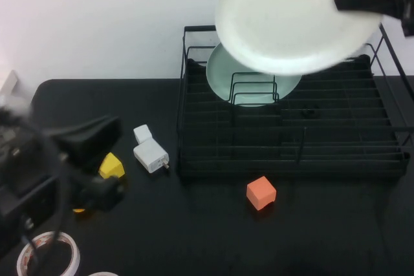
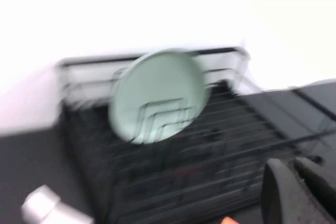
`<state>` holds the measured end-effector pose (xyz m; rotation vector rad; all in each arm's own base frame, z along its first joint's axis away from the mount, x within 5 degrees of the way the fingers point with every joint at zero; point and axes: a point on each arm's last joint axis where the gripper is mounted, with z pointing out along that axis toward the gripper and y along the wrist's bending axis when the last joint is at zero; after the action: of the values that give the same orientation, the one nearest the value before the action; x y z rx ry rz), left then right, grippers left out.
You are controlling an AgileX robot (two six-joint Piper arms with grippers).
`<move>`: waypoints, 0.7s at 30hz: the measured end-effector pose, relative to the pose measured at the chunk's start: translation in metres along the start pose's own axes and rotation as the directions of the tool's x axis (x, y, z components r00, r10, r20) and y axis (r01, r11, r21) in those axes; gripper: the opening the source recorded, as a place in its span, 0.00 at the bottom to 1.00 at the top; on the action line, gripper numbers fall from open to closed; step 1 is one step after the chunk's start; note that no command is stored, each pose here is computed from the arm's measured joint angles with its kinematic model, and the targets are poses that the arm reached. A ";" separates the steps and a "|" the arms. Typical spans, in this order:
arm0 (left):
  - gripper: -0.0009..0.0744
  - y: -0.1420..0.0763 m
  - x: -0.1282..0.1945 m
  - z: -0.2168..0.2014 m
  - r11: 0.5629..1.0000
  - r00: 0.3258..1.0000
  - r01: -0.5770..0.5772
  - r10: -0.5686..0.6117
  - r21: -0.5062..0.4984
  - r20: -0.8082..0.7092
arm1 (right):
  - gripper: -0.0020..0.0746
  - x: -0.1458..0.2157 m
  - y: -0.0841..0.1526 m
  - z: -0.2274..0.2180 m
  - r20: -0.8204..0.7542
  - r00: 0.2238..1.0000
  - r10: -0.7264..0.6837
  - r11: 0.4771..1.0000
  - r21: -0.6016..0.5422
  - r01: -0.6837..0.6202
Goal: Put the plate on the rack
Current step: Place the plate on the rack
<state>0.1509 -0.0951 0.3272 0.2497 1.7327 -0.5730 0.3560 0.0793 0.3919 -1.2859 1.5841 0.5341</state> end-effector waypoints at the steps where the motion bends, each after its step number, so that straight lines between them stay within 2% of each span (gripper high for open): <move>1: 0.02 0.005 0.006 -0.004 0.998 0.999 0.045 -0.045 -0.035 0.000 | 0.20 0.000 -0.008 0.003 0.002 1.000 -0.020 1.000 0.004 0.020; 3: 0.01 0.012 0.015 -0.011 0.990 0.993 0.115 -0.115 -0.085 0.005 | 0.20 0.001 -0.021 0.010 0.000 0.999 -0.054 0.998 0.008 0.054; 7: 0.01 0.019 0.036 -0.021 0.973 0.978 0.202 -0.206 -0.110 -0.024 | 0.20 0.014 -0.045 0.027 -0.004 0.994 -0.106 0.994 0.007 0.106; 14: 0.01 0.015 0.055 -0.024 0.976 0.972 0.213 -0.215 -0.037 -0.097 | 0.20 0.055 -0.073 0.075 -0.032 0.989 -0.145 0.989 -0.002 0.145; 21: 0.01 0.007 0.058 -0.024 0.975 0.969 0.220 -0.212 0.045 -0.130 | 0.20 0.093 -0.083 0.124 -0.096 0.977 -0.188 0.979 0.062 0.195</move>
<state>0.1194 -0.0848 0.2732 0.1409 1.8790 -0.7827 0.4867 0.1072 0.2781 -1.4072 1.5180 0.3002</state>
